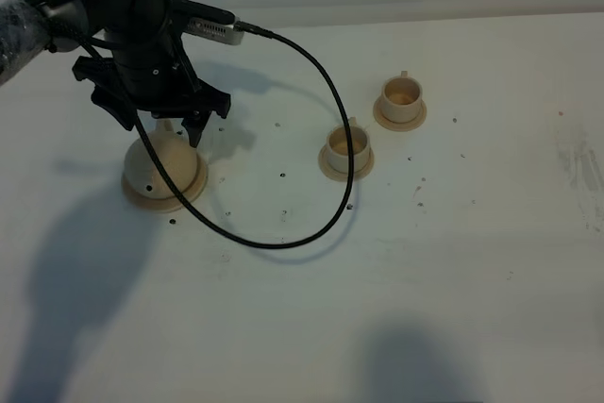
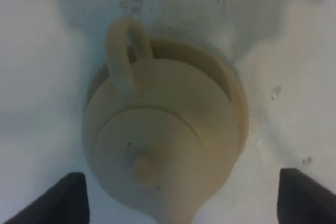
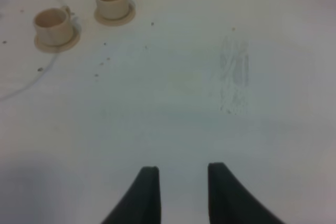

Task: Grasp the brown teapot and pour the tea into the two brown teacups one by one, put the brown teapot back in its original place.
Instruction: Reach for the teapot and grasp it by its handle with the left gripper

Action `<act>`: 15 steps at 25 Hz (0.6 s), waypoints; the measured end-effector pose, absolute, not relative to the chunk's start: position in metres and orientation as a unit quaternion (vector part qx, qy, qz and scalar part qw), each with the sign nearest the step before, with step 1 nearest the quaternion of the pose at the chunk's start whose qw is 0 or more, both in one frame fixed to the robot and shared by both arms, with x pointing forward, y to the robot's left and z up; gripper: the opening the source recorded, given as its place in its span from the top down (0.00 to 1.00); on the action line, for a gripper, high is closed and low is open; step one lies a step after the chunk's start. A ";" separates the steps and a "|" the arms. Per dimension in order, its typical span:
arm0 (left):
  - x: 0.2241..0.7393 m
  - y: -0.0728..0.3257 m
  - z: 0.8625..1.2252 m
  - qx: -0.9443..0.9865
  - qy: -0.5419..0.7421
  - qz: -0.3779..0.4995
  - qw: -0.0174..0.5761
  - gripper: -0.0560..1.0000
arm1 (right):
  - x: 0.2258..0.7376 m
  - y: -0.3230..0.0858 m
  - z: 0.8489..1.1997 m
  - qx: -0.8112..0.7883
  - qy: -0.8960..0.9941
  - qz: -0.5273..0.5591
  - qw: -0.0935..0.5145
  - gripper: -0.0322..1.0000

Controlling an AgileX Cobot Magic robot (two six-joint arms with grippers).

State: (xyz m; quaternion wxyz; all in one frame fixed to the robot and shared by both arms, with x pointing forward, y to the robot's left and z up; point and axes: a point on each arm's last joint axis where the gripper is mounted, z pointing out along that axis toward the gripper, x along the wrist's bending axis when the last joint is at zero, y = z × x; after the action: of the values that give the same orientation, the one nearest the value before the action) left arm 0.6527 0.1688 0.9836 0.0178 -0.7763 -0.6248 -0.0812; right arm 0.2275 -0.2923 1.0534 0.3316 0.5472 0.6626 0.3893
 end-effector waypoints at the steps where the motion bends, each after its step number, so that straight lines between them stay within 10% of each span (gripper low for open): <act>1: 0.653 0.170 0.984 -0.770 -0.633 -0.079 0.014 0.29 | 0.227 -0.292 1.053 0.547 0.663 0.389 0.332 0.76; 15: 0.670 0.193 0.984 -0.736 -0.671 -0.071 -0.053 0.29 | 0.228 -0.292 1.053 0.547 0.663 0.389 0.331 0.76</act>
State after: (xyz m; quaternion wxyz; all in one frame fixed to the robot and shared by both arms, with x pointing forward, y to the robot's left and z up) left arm 0.6698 0.1930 0.9837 -0.0534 -0.7364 -0.6708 -0.0705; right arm 0.2275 -0.2922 1.0531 0.3311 0.5472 0.6630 0.3890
